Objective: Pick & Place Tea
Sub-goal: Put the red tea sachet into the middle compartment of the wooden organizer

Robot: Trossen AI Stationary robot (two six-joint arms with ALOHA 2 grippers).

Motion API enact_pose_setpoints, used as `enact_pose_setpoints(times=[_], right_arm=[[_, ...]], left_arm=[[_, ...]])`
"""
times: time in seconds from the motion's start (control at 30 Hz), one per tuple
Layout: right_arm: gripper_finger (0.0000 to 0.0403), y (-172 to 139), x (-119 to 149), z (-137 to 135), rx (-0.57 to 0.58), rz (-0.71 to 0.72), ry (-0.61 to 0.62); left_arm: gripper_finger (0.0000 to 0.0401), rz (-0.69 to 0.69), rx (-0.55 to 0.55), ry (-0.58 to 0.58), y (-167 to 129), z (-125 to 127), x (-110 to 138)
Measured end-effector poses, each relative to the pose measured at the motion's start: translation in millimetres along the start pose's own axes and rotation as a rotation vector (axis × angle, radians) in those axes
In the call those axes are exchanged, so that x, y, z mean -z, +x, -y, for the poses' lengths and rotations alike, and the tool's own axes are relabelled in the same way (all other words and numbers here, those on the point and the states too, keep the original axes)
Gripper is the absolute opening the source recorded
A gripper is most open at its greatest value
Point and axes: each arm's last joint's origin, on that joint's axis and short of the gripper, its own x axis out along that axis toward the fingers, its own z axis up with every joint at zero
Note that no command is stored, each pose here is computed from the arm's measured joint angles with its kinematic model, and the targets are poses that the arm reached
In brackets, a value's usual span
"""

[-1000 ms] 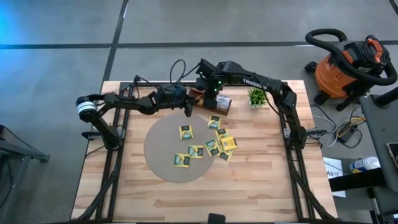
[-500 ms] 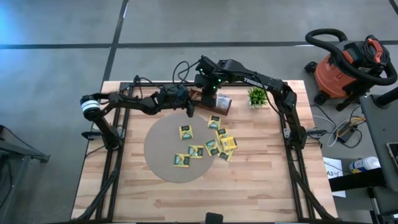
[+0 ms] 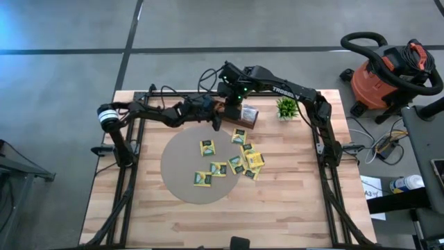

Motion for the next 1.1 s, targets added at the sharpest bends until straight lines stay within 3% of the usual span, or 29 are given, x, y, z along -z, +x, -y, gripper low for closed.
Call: enact_pose_setpoints(times=[0.77, 1.1], right_arm=[[0.0008, -6, -5, 2, 0.017, 0.059, -0.010], [0.0008, -13, 12, 7, 0.027, -0.082, 0.035]], left_arm=[[0.0067, -0.016, 0.006, 0.003, 7, 2, 4], [0.0067, -0.105, -0.019, 0.005, 3, 1, 9]])
